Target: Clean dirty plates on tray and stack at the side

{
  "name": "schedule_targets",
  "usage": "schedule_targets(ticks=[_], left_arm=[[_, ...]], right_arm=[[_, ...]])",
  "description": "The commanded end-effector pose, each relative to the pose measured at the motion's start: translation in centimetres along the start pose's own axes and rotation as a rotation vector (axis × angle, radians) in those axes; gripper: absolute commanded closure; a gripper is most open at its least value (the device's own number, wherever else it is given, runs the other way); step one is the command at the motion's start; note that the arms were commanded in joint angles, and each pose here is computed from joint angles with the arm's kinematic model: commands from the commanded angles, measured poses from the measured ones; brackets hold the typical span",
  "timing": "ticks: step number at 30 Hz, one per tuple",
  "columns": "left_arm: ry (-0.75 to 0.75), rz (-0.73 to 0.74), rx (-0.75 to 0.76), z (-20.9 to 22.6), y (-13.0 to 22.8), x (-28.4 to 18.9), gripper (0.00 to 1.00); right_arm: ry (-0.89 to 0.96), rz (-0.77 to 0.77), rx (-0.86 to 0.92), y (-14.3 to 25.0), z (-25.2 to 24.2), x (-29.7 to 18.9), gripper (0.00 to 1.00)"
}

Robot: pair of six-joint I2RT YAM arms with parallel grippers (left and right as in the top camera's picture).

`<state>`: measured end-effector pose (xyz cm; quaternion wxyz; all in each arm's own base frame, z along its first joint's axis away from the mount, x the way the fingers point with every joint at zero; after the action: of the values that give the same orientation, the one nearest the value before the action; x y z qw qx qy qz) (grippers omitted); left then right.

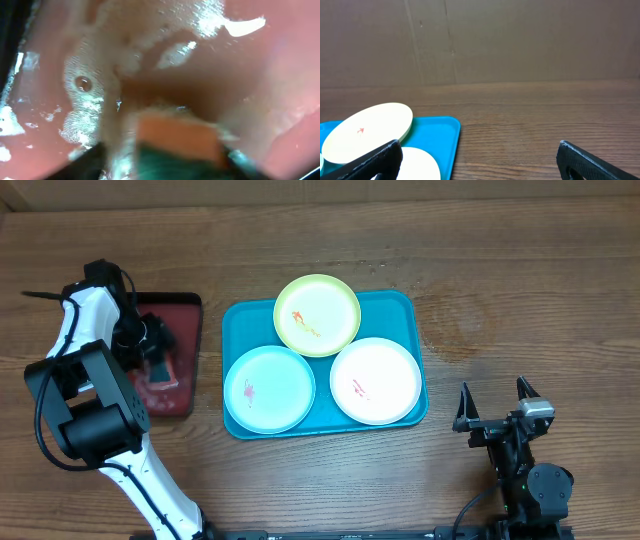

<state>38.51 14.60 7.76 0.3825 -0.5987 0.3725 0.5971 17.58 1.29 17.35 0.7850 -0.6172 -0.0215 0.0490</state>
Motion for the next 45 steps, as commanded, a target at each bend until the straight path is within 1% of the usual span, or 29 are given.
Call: schedule_targets(ticks=[1, 2, 4, 5, 7, 8, 9, 10, 17, 20, 23, 25, 28, 29, 32, 33, 34, 35, 36, 41, 45], left_arm=[[0.030, 0.018, 0.056, -0.1, 0.0, 0.1, 0.58], [0.041, 0.027, 0.056, -0.2, 0.1, 0.1, 0.66], [0.047, 0.045, 0.055, -0.2, 0.5, 0.1, 0.90], [0.045, 0.052, 0.055, -0.2, 0.6, 0.1, 0.96], [0.044, 0.058, 0.055, -0.2, 0.7, 0.1, 0.96], [0.042, 0.058, 0.053, -0.1, 0.7, 0.1, 0.84], [0.041, 0.060, 0.051, 0.0, 0.7, 0.1, 0.33], [0.041, 0.064, 0.048, 0.1, 0.8, 0.1, 0.00], [0.034, 0.196, 0.045, 0.3, 3.1, -0.2, 0.01], [0.028, 0.212, 0.046, 0.4, 3.3, -0.3, 0.00], [0.016, 0.203, 0.047, 0.5, 3.2, -0.3, 0.08], [0.016, 0.191, 0.048, 0.5, 3.0, -0.2, 0.18], [0.016, 0.168, 0.049, 0.4, 2.6, -0.2, 0.47], [0.017, 0.162, 0.049, 0.4, 2.5, -0.1, 0.52], [0.007, 0.142, 0.048, 0.6, 2.1, -0.1, 0.57], [0.003, 0.140, 0.049, 0.6, 2.1, -0.1, 0.63], [-0.001, 0.138, 0.049, 0.6, 2.1, -0.1, 0.69], [-0.003, 0.138, 0.049, 0.6, 2.1, -0.1, 0.78], [-0.003, 0.142, 0.049, 0.7, 2.1, -0.1, 0.95], [-0.005, 0.154, 0.049, 0.7, 2.0, -1.7, 0.96], [-0.003, 0.122, 0.015, 0.6, 0.7, -5.8, 0.96]], right_arm=[[0.011, -0.008, -0.004, 0.1, -0.2, 0.0, 0.00], [0.010, -0.009, -0.004, 0.1, -0.2, 0.0, 0.00], [0.010, -0.009, -0.004, 0.1, -0.2, 0.0, 0.00], [0.011, -0.008, -0.004, 0.1, -0.2, 0.0, 0.00], [0.011, -0.008, -0.004, 0.1, -0.2, 0.0, 0.00], [0.011, -0.008, -0.004, 0.1, -0.2, 0.0, 0.00], [0.010, -0.009, -0.004, 0.1, -0.2, 0.0, 0.00], [0.011, -0.008, -0.004, 0.1, -0.2, 0.0, 0.00], [0.010, -0.009, -0.004, 0.1, -0.2, 0.0, 0.00], [0.010, -0.009, -0.004, 0.1, -0.2, 0.0, 0.00], [0.011, -0.008, -0.004, 0.1, -0.2, 0.0, 0.00], [0.010, -0.009, -0.004, 0.1, -0.2, 0.0, 0.00], [0.010, -0.009, -0.004, 0.1, -0.2, 0.0, 0.00], [0.010, -0.009, -0.004, 0.1, -0.2, 0.0, 0.00], [0.010, -0.009, -0.004, 0.1, -0.2, 0.0, 0.00], [0.010, -0.009, -0.004, 0.1, -0.2, 0.0, 0.00], [0.010, -0.009, -0.004, 0.1, -0.2, 0.0, 0.00], [0.010, -0.009, -0.004, 0.1, -0.2, 0.0, 0.00], [0.011, -0.008, -0.004, 0.1, -0.2, 0.0, 0.00], [0.010, -0.009, -0.004, 0.1, -0.2, 0.0, 0.00], [0.010, -0.009, -0.004, 0.1, -0.2, 0.0, 0.00]])
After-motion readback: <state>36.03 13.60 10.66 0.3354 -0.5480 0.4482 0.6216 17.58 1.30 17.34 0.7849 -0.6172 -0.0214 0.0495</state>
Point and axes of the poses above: each gripper's point midway between its finger pads, its own x axis out along the fingers, its own z axis along the line the jaws close on, y = z × x, the point moved 7 cm from there along -x, back along the fingers, and after that the axes turned 9 degrees about x, right-handed, at the moved point
